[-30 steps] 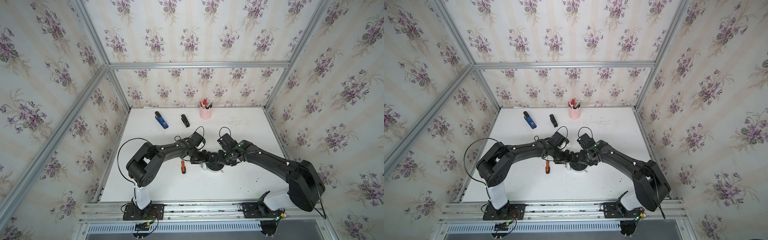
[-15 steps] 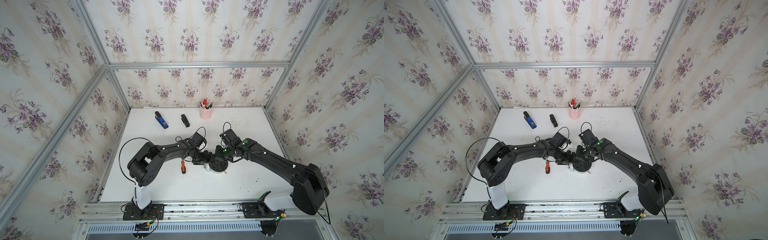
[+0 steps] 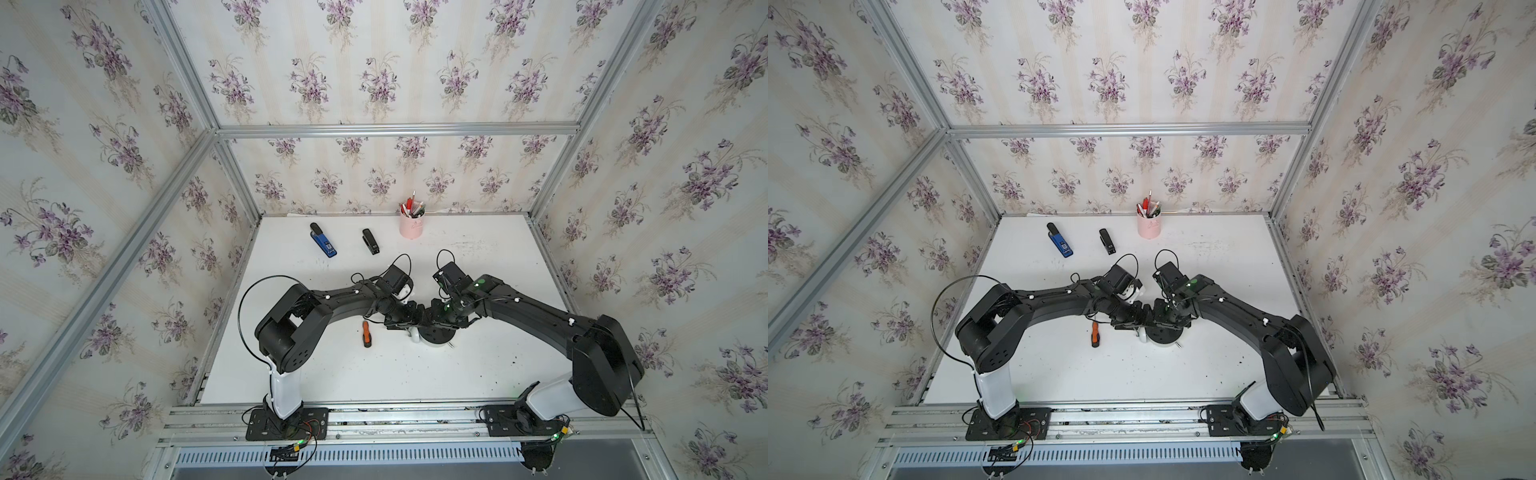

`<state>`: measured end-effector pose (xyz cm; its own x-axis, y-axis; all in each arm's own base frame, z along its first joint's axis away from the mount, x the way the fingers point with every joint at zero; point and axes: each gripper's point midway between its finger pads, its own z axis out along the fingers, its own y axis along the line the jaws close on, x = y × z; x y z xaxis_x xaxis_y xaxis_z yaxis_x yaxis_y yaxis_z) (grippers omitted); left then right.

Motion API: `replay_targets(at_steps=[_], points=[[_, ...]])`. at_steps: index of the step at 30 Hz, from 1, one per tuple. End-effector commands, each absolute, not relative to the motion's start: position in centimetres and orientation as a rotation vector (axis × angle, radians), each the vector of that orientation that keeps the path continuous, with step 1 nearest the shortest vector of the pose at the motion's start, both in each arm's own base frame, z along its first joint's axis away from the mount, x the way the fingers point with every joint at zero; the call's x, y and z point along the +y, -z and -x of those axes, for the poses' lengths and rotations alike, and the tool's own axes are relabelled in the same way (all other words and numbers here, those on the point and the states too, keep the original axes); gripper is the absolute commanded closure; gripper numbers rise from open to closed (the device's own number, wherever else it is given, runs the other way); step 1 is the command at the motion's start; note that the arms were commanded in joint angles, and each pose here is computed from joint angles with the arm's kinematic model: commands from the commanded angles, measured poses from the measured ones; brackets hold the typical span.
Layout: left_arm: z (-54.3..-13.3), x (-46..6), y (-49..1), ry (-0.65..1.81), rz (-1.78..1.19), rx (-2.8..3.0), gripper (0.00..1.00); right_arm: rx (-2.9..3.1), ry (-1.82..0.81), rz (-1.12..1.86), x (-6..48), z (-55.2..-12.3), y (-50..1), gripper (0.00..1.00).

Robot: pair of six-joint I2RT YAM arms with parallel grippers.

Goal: Remove the battery from the alarm
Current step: Remove the cover from the alarm.

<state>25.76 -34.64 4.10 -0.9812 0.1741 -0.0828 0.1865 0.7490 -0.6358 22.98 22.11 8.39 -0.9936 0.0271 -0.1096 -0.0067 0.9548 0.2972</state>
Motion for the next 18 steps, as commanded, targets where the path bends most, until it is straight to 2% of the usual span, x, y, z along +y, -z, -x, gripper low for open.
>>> replay_targets(at_steps=[1,18], points=[[-25.6,-32.9,-2.3,0.907,-0.270,2.986,0.18,3.017,-0.301,0.007,20.5,-22.8,-7.9,0.76],[-25.6,-33.0,-2.3,0.910,-0.276,2.988,0.18,3.028,-0.059,0.056,19.6,-23.0,-7.3,0.75]])
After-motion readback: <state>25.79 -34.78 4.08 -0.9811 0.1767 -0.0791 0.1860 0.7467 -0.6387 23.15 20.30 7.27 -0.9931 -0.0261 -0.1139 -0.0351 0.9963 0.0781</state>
